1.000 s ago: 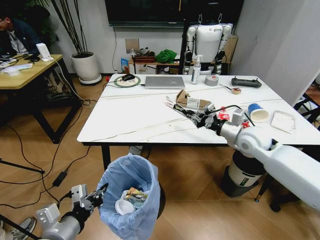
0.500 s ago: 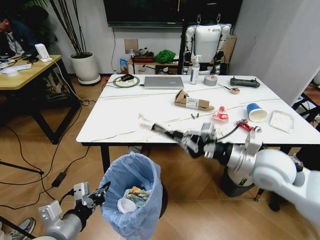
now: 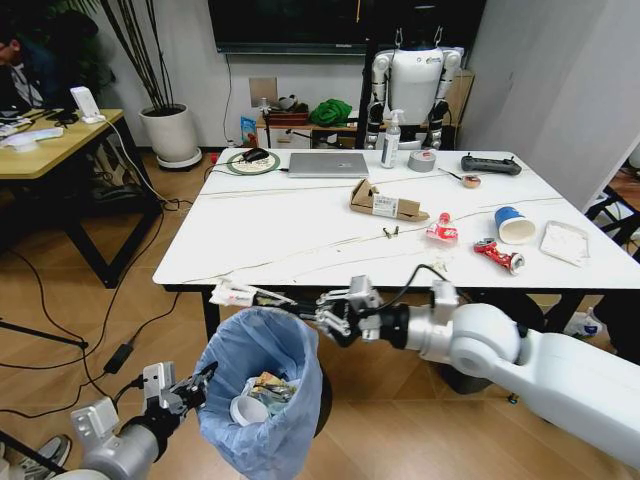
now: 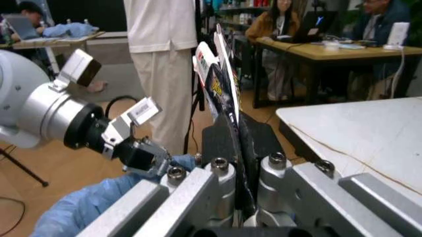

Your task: Pick up the trash bin and place the trash from the table into it.

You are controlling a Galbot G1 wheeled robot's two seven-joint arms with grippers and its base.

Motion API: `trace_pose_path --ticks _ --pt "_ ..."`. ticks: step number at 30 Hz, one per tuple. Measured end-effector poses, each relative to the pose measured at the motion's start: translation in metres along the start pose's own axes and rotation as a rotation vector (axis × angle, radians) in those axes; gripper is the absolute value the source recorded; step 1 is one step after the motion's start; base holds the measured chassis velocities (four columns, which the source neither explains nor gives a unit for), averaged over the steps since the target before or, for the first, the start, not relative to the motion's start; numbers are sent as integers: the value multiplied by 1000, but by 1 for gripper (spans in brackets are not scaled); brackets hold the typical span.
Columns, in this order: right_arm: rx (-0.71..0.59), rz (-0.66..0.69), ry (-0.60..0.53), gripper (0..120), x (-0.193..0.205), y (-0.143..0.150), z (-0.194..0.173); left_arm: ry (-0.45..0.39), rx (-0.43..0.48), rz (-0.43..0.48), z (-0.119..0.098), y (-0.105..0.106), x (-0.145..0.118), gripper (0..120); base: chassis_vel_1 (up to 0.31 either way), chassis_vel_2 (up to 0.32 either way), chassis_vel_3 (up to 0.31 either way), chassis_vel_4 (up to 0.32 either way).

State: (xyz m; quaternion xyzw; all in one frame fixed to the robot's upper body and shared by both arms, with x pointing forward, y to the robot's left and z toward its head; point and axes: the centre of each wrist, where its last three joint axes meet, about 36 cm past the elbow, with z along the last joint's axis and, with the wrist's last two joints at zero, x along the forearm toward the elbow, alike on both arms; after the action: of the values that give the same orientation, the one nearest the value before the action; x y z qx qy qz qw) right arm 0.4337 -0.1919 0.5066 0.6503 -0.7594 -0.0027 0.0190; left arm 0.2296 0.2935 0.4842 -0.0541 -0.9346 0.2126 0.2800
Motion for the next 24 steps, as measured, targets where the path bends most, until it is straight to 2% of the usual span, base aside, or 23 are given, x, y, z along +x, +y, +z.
trace_pose_path --ticks 6,13,18,24 --pt "21 -56 25 0 -16 -19 4 5 18 4 4 1 -8 0 0 0 0 0" --pt "53 -122 36 0 -34 -18 -7 5 35 3 7 0 -12 0 0 0 0 0" --pt "55 -222 16 0 -78 -14 -6 -17 51 -26 9 -1 -2 0 0 0 0 0" --pt "52 -246 20 0 -87 -15 -3 -33 42 -41 8 0 8 0 0 0 0 0"
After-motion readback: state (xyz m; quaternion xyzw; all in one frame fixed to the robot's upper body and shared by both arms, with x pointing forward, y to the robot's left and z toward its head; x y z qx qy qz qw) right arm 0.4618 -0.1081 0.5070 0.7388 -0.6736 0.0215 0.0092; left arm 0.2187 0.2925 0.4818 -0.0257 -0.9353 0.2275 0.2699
